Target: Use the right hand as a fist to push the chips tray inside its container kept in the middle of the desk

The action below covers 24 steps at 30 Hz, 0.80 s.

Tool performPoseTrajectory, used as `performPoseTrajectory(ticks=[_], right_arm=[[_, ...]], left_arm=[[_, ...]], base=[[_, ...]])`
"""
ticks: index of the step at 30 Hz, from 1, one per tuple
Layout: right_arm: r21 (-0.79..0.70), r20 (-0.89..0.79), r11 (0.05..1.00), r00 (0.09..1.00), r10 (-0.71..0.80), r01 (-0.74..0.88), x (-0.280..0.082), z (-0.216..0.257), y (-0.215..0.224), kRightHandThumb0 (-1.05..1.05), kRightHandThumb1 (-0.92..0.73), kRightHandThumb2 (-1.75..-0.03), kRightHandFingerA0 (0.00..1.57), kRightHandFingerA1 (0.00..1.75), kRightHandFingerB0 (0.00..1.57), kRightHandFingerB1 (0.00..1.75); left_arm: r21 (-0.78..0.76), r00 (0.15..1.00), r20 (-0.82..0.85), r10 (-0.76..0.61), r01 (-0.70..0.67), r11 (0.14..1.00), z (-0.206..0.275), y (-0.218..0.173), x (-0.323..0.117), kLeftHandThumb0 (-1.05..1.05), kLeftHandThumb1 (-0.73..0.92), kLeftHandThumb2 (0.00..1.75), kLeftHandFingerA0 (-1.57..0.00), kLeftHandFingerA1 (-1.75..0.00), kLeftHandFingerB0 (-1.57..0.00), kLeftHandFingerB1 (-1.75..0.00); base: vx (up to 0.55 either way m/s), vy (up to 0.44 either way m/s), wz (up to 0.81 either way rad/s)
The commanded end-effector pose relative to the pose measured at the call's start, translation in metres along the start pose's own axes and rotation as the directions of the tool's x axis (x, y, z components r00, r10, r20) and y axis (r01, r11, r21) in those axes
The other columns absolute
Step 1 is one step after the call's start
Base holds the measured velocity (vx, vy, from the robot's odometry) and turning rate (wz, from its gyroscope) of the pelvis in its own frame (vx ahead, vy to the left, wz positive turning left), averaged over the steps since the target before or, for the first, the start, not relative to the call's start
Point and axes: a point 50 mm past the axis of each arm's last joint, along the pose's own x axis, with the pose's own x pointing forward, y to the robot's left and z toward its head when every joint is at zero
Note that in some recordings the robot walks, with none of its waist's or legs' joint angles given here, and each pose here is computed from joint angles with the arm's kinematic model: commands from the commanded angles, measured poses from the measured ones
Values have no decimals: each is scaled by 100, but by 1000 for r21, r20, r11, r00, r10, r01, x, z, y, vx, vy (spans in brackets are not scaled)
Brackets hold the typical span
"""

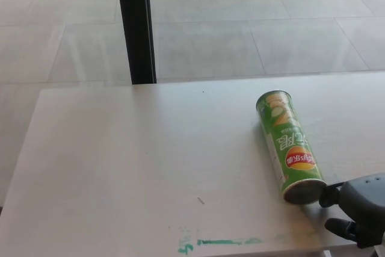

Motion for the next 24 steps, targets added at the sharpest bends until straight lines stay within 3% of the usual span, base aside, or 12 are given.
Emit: performPoseTrajectory(ticks=[1,2,3,4,7,8,14,15,17,18,19,24], right_arm=[[38,-41,999,999,-24,25,7,-1,2,-72,-76,-114,91,124,45,58],[43,-39,999,999,-23,25,7,0,2,-72,-76,-114,91,124,45,58],[45,-44,999,999,-6,8,8,0,2,-73,-77,-115,89,125,43,58],[41,-40,999,999,-25,27,8,2,3,-73,-89,-70,79,145,51,45],[86,-37,996,999,-11,14,9,5,5,-73,-90,-70,78,145,51,47],[89,-30,996,999,-23,26,8,6,6,-72,-89,-68,80,145,52,47],[63,-15,997,999,-39,40,2,10,6,-71,-88,-68,80,148,54,46],[113,28,993,999,-19,16,-3,11,1,-70,-88,-69,78,141,56,51],[160,90,986,996,28,-43,-12,13,-5,-70,-88,-68,78,132,54,49],[175,114,983,993,39,-58,-15,14,-7,-70,-88,-68,80,139,54,49],[186,144,978,987,71,-97,-19,16,-10,-69,-89,-67,83,126,53,48],[286,292,924,941,169,-255,-42,25,-27,-64,-85,-66,81,118,57,51]], left_arm=[[21,1000,7,19,-19,1000,2,6,-1,-69,56,135,-33,-90,0,-67],[28,1000,8,19,-19,999,2,6,-1,-69,56,135,-33,-90,0,-67],[16,1000,6,21,-22,1000,2,6,-1,-105,92,99,-47,-117,-30,-94],[73,1000,11,26,-27,997,2,5,-1,-74,58,138,-40,-95,0,-67],[66,1000,20,19,-20,998,3,5,-1,-72,62,140,-41,-95,0,-68],[27,1000,24,18,-18,999,2,5,-1,-105,92,102,-39,-133,-25,-106],[43,1000,18,24,-24,999,2,6,-1,-105,92,102,-42,-132,-28,-107],[45,1000,12,18,-19,999,1,5,-1,-105,92,99,-50,-118,-28,-94],[40,1000,16,20,-21,999,1,7,-2,-105,92,101,-42,-133,-28,-107],[42,1000,17,22,-23,999,2,7,-2,-73,60,139,-39,-95,0,-69],[46,1000,13,24,-24,999,2,6,-1,-105,92,102,-40,-133,-27,-107],[44,1000,7,16,-16,999,1,8,-2,-105,92,102,-46,-115,-26,-91]], base=[[0,0,0],[0,0,0],[0,0,0],[0,0,0],[0,0,0],[0,0,0],[0,0,0],[0,0,0],[0,0,0],[0,0,0],[22,-3,6],[0,0,0]])
